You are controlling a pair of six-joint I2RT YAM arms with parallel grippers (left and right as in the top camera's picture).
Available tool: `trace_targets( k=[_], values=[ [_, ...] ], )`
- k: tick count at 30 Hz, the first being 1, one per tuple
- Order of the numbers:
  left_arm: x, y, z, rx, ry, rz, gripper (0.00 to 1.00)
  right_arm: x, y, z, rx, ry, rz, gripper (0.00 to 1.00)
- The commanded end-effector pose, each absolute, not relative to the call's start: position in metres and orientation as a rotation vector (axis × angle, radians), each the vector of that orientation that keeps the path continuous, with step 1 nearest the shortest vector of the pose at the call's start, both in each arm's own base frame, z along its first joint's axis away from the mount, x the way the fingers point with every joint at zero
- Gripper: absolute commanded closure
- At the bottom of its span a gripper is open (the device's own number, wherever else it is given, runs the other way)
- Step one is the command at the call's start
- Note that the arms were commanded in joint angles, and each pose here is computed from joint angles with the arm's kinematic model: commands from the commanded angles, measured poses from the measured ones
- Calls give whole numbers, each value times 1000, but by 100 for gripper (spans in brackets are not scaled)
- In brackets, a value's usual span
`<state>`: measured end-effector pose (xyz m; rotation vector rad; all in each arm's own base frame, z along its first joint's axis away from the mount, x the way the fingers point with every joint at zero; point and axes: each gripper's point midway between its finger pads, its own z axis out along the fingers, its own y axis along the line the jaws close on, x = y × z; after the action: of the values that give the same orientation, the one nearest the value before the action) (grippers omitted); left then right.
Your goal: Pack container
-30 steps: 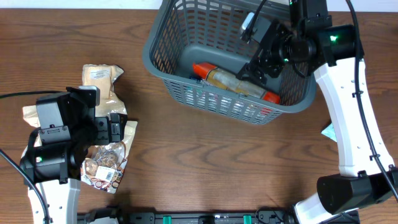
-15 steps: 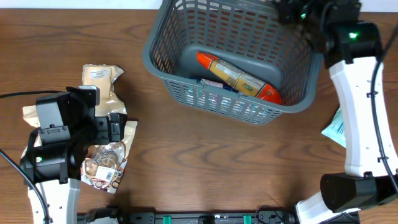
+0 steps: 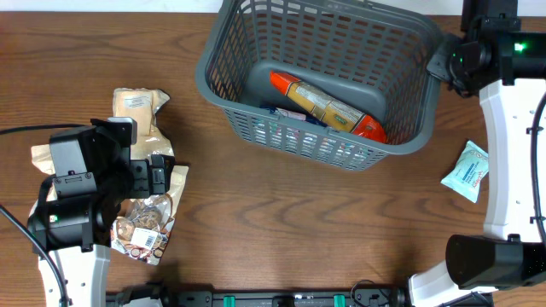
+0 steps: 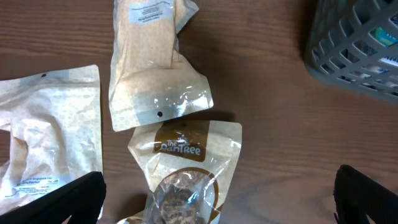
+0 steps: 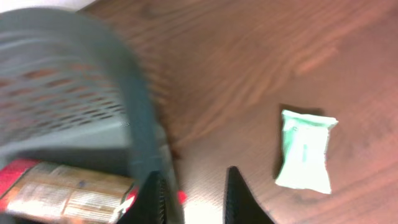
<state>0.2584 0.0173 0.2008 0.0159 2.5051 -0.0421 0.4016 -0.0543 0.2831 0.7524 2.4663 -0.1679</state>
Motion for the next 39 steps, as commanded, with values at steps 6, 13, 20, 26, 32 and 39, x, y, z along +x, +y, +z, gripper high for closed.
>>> trace_targets(
  k=[6, 13, 20, 26, 32, 39],
  values=[
    [260, 19, 203, 4, 2497, -38, 1, 391, -90, 299, 918, 2351, -263, 99],
    [259, 19, 203, 4, 2497, -39, 1, 364, -117, 289, 1218, 2287, -297, 99],
    [261, 19, 199, 2, 2513, -41, 1, 336, -124, 270, 1307, 2370, -372, 99],
    [266, 20, 182, -25, 2584, -62, 1, 317, -137, 241, 1411, 2422, -424, 99],
    [269, 20, 176, -31, 2603, -68, 1, 294, -141, 186, 1533, 2536, -416, 99],
    [270, 21, 177, -30, 2597, -65, 1, 296, -100, 104, 1479, 2736, -69, 99]
  ],
)
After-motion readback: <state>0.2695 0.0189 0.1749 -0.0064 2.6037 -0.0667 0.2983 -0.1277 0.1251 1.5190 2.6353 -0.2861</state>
